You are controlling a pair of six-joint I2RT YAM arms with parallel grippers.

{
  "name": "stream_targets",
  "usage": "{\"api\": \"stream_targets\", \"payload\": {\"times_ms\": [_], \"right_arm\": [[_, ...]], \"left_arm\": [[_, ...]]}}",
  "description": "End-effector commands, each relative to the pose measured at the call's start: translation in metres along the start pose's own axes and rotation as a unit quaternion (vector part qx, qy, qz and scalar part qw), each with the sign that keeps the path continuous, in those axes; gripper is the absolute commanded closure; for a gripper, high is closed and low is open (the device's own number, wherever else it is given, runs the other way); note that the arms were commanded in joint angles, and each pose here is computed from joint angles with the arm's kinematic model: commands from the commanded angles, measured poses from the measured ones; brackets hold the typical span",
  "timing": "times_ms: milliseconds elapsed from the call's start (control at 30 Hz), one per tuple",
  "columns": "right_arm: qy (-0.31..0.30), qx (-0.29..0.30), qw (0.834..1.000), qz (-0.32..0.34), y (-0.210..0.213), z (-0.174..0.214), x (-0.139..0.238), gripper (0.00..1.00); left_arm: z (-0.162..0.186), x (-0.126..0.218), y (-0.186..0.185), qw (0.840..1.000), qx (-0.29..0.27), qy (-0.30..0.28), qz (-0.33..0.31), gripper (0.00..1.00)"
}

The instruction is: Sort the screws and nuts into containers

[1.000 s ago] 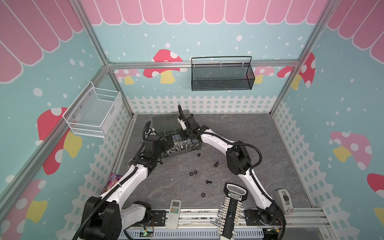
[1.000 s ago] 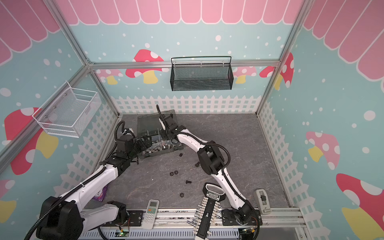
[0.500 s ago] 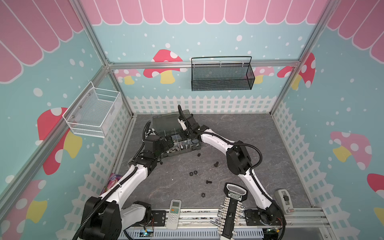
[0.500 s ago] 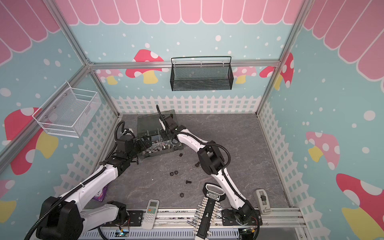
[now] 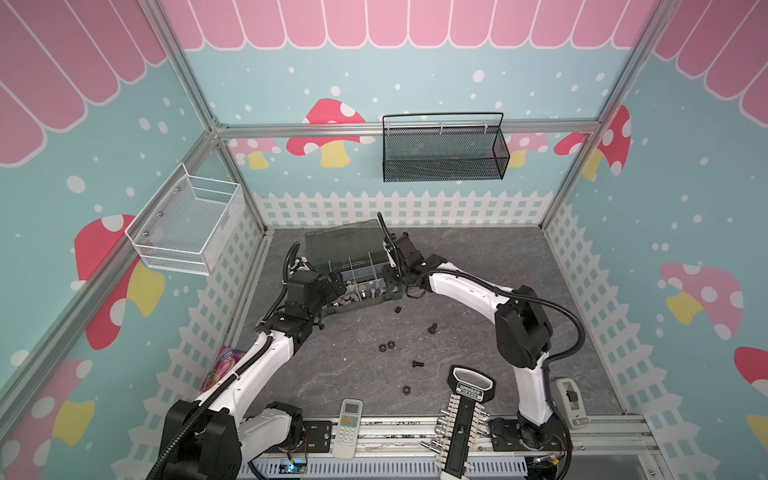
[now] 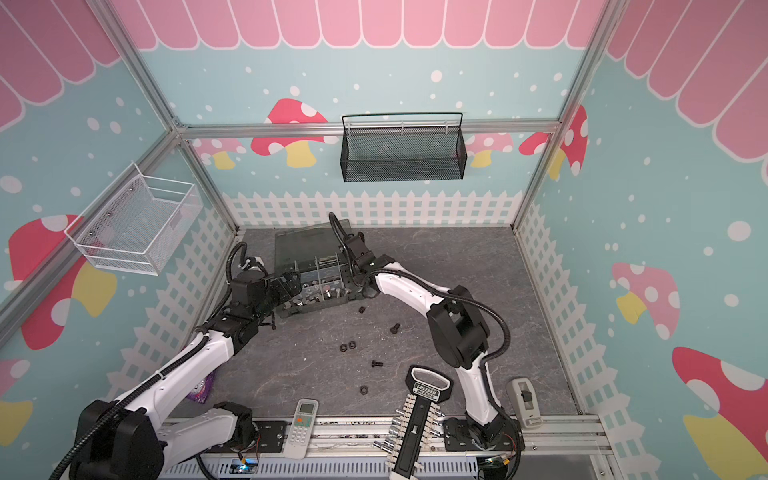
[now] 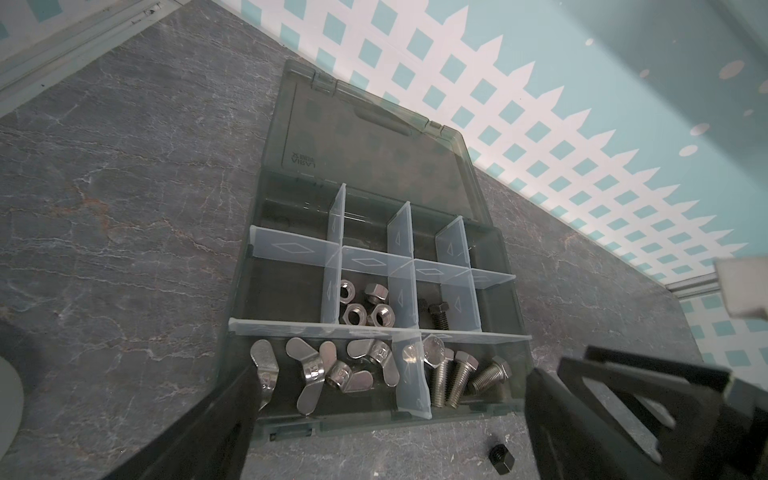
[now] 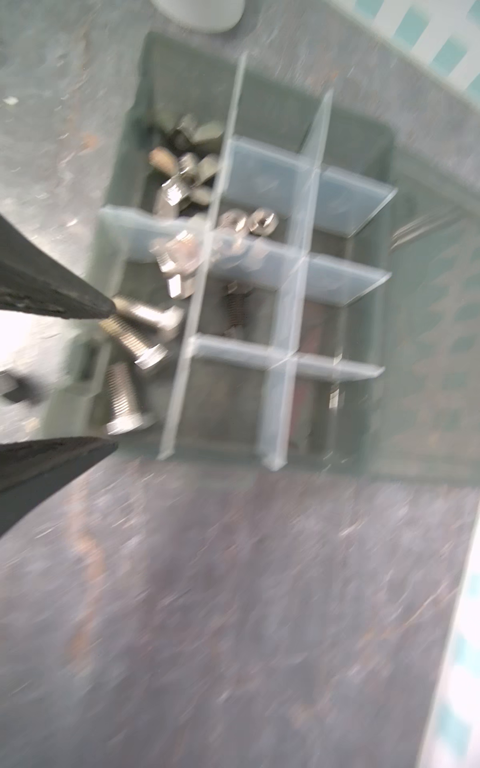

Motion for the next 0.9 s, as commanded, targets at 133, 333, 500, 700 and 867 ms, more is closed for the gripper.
{"api": "stream_targets", "payload": {"times_ms": [133, 333, 500, 700, 867], "right_arm": [[0.055, -0.084, 0.993, 0.058, -0.024, 0.076, 0.029, 0.51], [0.101, -0.133, 0.981, 0.096, -0.038, 0.125, 0.041, 0.50], [0.133, -0.159, 0.972, 0.109, -0.043, 0.156, 0.044, 0.48], [0.156, -0.169, 0.969, 0.088, -0.036, 0.171, 0.033, 0.48], [0.161, -0.167, 0.970, 0.073, -0.031, 0.173, 0.024, 0.48]], "left_arm": [[-0.001, -0.001, 0.001, 1.000, 0.006, -0.001, 0.001, 0.00], [0.002, -0.004, -0.001, 1.000, 0.015, 0.007, 0.011, 0.00], [0.005, -0.006, -0.001, 1.000, 0.018, 0.013, 0.014, 0.00], [0.007, -0.009, -0.002, 0.999, 0.022, 0.019, 0.017, 0.00], [0.007, -0.009, -0.001, 0.999, 0.020, 0.020, 0.015, 0.00]]}}
Point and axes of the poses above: each gripper's point midway between its finger pads, its own x axis back along the fingers, its own y axis along the line the jaws close on, z = x × y, the point moved 5 cm from there along x, back along the fingers, and after that the axes turned 9 degrees about x, right-handed, at the moved point
